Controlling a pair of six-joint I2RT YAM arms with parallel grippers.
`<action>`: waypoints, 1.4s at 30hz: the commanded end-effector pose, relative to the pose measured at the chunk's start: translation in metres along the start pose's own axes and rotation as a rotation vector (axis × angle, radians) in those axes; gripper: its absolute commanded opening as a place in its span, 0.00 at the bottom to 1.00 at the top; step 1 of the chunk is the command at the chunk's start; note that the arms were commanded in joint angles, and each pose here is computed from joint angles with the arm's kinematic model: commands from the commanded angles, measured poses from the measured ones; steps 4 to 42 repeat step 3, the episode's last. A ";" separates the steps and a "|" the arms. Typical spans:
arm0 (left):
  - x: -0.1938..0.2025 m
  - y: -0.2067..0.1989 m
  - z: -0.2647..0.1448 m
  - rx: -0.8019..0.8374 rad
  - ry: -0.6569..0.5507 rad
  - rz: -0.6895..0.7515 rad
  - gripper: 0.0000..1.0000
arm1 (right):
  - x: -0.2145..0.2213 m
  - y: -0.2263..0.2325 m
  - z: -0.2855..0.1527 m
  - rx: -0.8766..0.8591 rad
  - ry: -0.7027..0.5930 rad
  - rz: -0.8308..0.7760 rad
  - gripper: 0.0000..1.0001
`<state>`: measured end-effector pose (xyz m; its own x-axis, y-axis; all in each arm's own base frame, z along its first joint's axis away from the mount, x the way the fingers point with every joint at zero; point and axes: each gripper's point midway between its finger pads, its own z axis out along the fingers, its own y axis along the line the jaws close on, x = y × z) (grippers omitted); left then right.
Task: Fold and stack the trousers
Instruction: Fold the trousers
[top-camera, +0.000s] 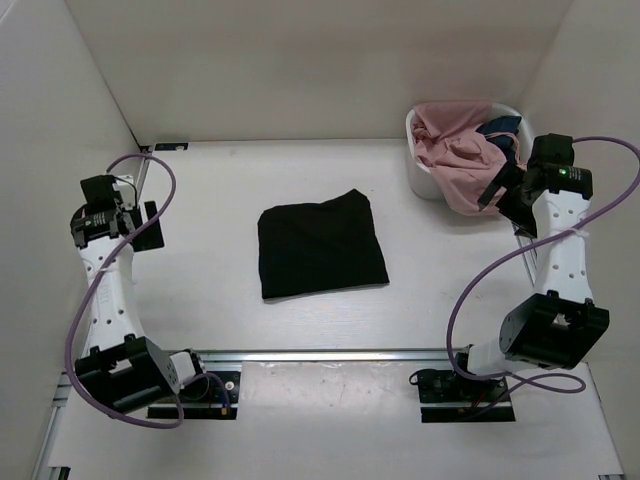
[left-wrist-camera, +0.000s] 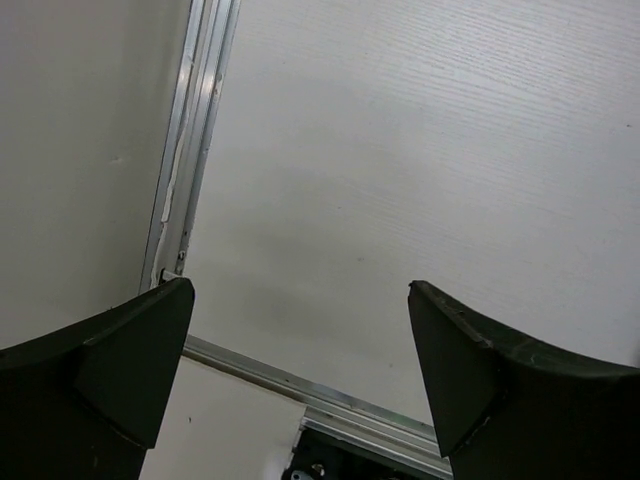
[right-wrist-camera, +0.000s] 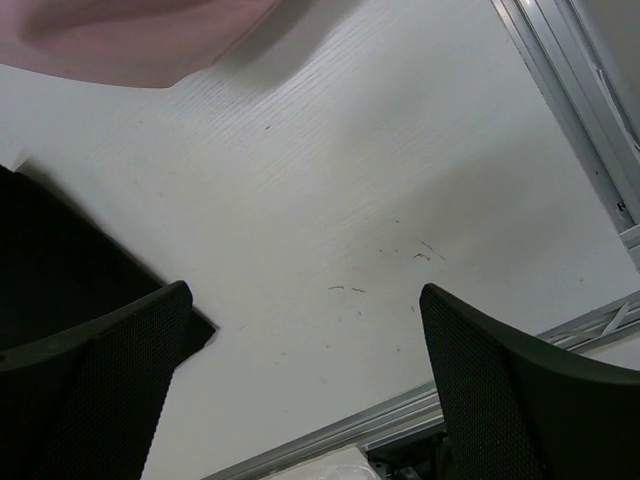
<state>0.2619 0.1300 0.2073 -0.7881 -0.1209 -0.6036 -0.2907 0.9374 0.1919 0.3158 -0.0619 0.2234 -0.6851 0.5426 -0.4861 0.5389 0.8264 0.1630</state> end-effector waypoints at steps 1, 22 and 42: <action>-0.012 -0.001 -0.005 0.022 -0.036 -0.023 1.00 | -0.014 0.006 -0.012 -0.034 -0.061 -0.010 0.99; -0.013 -0.002 -0.001 0.024 -0.025 -0.022 1.00 | -0.017 0.010 -0.018 -0.044 -0.107 -0.039 0.99; -0.013 -0.002 -0.001 0.024 -0.025 -0.022 1.00 | -0.017 0.010 -0.018 -0.044 -0.107 -0.039 0.99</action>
